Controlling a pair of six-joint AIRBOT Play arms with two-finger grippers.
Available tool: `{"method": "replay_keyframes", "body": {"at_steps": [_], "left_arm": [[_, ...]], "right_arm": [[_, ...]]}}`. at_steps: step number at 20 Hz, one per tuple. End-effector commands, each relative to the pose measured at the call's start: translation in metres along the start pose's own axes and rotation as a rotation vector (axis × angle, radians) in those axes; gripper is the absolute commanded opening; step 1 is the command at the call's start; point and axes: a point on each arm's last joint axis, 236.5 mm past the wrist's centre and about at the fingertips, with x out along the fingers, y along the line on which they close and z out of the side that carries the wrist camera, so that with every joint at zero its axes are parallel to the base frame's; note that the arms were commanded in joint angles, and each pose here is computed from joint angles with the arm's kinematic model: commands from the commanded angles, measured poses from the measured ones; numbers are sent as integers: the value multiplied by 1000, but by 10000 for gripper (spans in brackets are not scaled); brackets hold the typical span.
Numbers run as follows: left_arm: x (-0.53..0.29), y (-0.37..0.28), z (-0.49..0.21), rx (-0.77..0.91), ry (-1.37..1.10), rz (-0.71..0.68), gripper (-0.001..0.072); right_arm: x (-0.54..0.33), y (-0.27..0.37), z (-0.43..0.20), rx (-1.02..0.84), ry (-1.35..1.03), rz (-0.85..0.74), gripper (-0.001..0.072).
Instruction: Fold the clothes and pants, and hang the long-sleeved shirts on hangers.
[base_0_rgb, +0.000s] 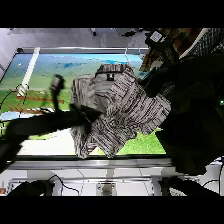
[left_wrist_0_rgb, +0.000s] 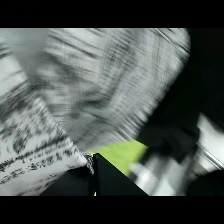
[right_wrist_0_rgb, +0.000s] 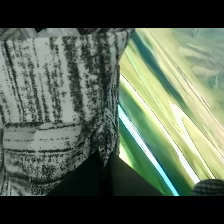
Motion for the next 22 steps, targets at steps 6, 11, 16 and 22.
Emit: {"method": "replay_keyframes", "body": {"at_steps": [6,11,16,22], "left_arm": [[58,-54,-54,2,162,-155,141],[-22,-38,27,206,-102,-26,452],[-156,12,71,516,-242,463,451],[-201,92,41,560,-24,747,452]], "right_arm": [[-1,-1,28,-23,-119,-5,56],[-3,-1,36,-122,-153,-13,56],[-8,9,60,-231,-261,8,56],[-31,76,68,-383,-350,250,56]]}}
